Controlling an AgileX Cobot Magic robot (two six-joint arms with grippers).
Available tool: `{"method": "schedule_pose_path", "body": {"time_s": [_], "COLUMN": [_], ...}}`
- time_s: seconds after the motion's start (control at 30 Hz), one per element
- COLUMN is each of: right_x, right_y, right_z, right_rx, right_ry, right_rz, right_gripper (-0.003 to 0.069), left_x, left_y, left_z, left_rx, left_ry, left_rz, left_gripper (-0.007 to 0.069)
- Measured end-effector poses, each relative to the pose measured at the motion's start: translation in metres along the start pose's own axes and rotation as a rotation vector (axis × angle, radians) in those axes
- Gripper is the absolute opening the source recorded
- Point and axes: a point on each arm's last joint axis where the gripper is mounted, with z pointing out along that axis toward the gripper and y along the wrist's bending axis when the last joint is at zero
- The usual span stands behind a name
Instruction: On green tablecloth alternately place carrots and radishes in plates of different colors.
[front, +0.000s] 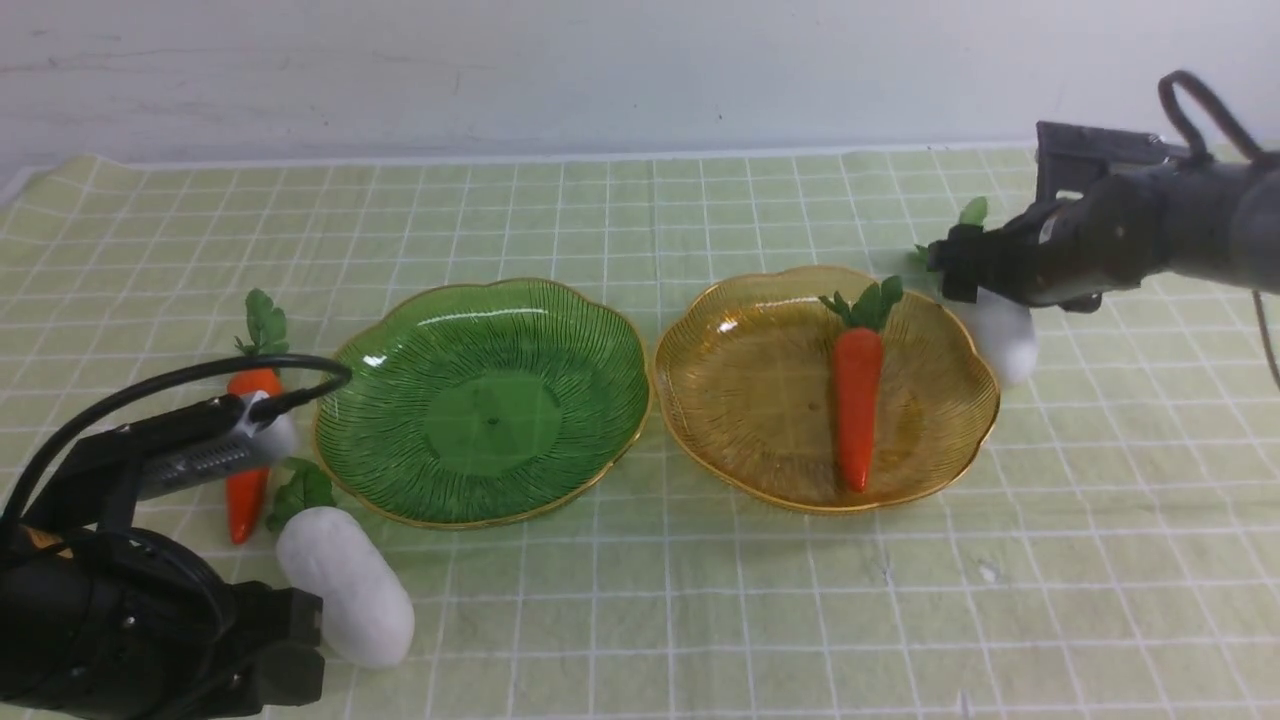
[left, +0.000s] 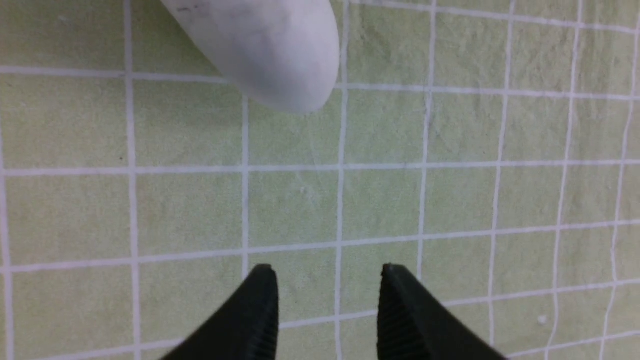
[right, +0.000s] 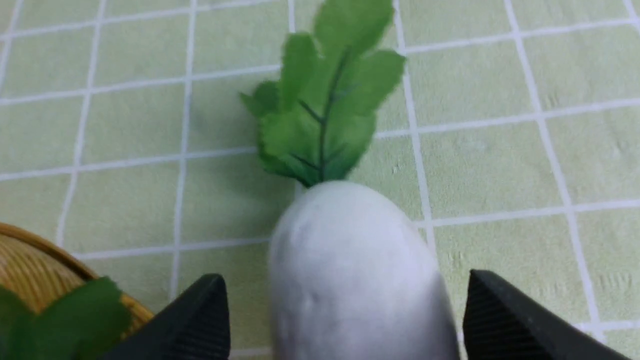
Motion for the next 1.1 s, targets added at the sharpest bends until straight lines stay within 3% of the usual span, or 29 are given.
{"method": "schedule_pose_path", "body": {"time_s": [0.27,0.47,0.67,0.77,0.87,0.97,1.0,1.1], "right_x": [0.004,0.004,-0.025,-0.058,-0.075,-0.075,-0.074,-0.043], "right_y": [-0.003,-0.003,-0.004,0.002,0.020,0.073,0.076,0.150], "right_z": [0.006,0.005,-0.017,-0.052,-0.080,-0.103,-0.104,-0.105], "right_rx": [0.021,0.032,0.088,0.098,0.059,-0.096,-0.100,-0.294], "right_ry": [0.030,0.042,0.053,0.022,0.009,0.042,0.042,0.102], "right_rz": [-0.041,-0.059,-0.112,-0.088,-0.058,-0.098,-0.103,-0.237], "right_gripper": [0.0558,0.0444,0.0444,0.0444,0.0444,0.0444,0.0444,0.0444], "left_x": [0.000,0.000,0.000,0.000,0.000,0.000,0.000,0.000], "left_y": [0.000,0.000,0.000,0.000,0.000,0.000,0.000,0.000], "left_z": [0.000,0.000,0.000,0.000,0.000,0.000,0.000,0.000], "left_rx": [0.002,0.002,0.002,0.002,0.002,0.002,0.002,0.002], "left_ry": [0.000,0.000,0.000,0.000,0.000,0.000,0.000,0.000], "left_rz": [-0.001,0.001,0.003,0.003,0.003,0.003,0.003,0.003], "left_gripper": [0.0258,0.0258,0.0258,0.0258,0.0258,0.0258,0.0258,0.0258]}}
